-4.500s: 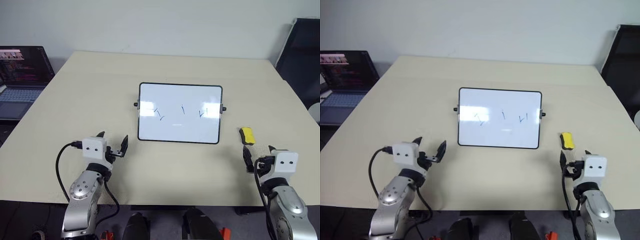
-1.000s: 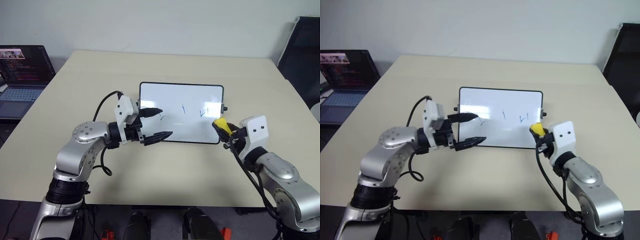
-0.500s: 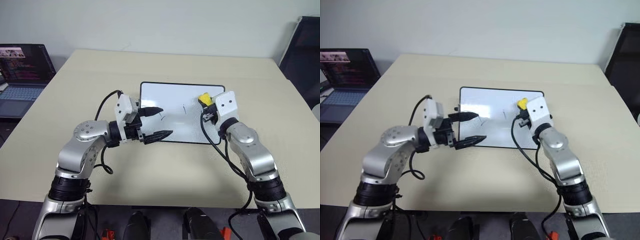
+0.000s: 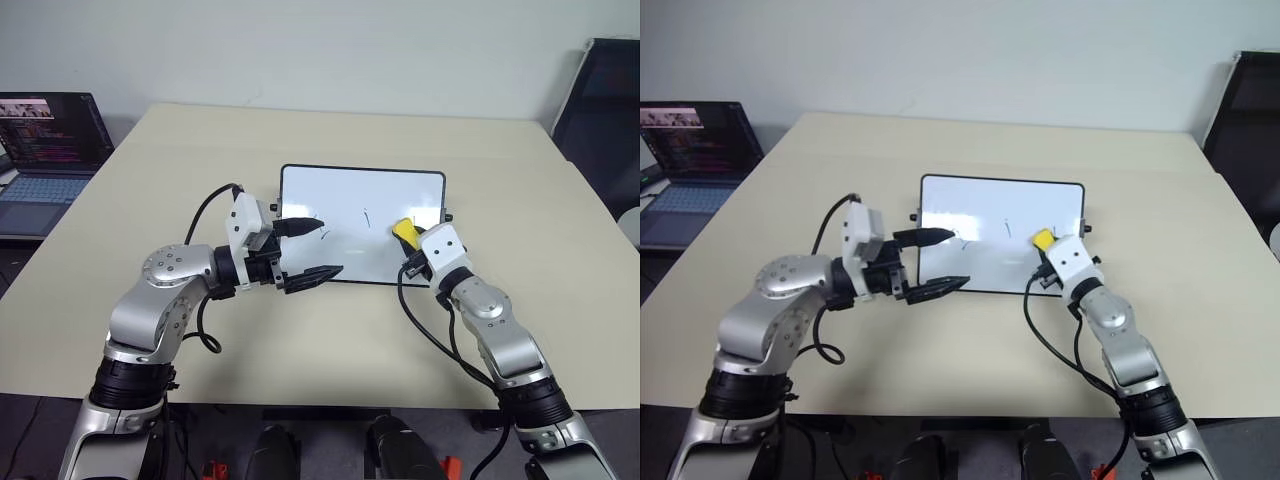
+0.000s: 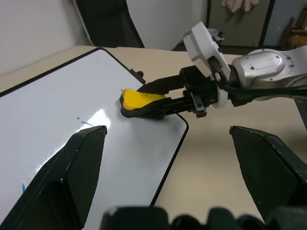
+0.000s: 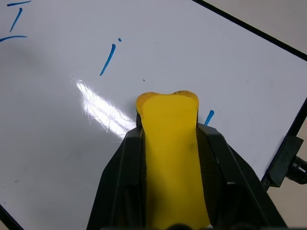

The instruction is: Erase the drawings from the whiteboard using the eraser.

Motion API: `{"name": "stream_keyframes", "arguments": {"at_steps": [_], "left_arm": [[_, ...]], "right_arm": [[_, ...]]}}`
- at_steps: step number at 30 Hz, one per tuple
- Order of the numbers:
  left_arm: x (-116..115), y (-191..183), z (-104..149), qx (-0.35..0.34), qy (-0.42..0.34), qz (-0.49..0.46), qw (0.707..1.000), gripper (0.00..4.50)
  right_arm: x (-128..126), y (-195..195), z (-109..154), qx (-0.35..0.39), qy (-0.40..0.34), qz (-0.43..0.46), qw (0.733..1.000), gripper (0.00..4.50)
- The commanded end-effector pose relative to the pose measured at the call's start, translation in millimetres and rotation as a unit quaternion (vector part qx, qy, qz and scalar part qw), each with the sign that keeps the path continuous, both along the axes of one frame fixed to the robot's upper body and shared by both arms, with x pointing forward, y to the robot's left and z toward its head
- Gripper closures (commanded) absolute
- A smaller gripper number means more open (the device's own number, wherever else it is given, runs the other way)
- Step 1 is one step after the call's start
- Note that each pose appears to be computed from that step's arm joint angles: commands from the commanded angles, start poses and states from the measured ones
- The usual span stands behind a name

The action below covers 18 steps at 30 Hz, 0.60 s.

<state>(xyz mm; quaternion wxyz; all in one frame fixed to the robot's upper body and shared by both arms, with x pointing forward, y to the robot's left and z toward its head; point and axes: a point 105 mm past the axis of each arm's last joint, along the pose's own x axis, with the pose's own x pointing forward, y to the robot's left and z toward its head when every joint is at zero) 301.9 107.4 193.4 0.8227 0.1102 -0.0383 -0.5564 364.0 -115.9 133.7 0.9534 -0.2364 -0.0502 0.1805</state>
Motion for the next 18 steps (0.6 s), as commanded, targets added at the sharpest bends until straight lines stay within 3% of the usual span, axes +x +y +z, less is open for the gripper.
{"name": "stream_keyframes", "arguments": {"at_steps": [1,4,7,11,18], "left_arm": [[-4.7,-2.6,13.8,-0.005,-0.026,-0.011,1.0,0.0],[-6.5,-3.1,10.0,-0.004,-0.017,-0.017,1.0,0.0],[-7.8,-1.1,2.9,0.002,-0.007,-0.02,1.0,0.0],[-6.5,3.1,1.3,0.004,-0.007,-0.013,1.0,0.0],[-5.1,8.2,0.1,0.006,-0.008,-0.004,1.0,0.0]], "right_arm": [[13.3,-23.8,9.9,-0.004,-0.018,-0.065,0.998,3.4],[22.8,-33.3,19.7,-0.001,-0.025,-0.095,0.995,3.4],[24.4,-35.8,5.9,0.009,0.028,-0.097,0.995,3.4],[8.0,-25.8,-26.6,-0.01,0.116,-0.055,0.992,3.4],[-16.7,-12.0,-45.7,-0.132,0.148,0.02,0.98,3.4]]}}
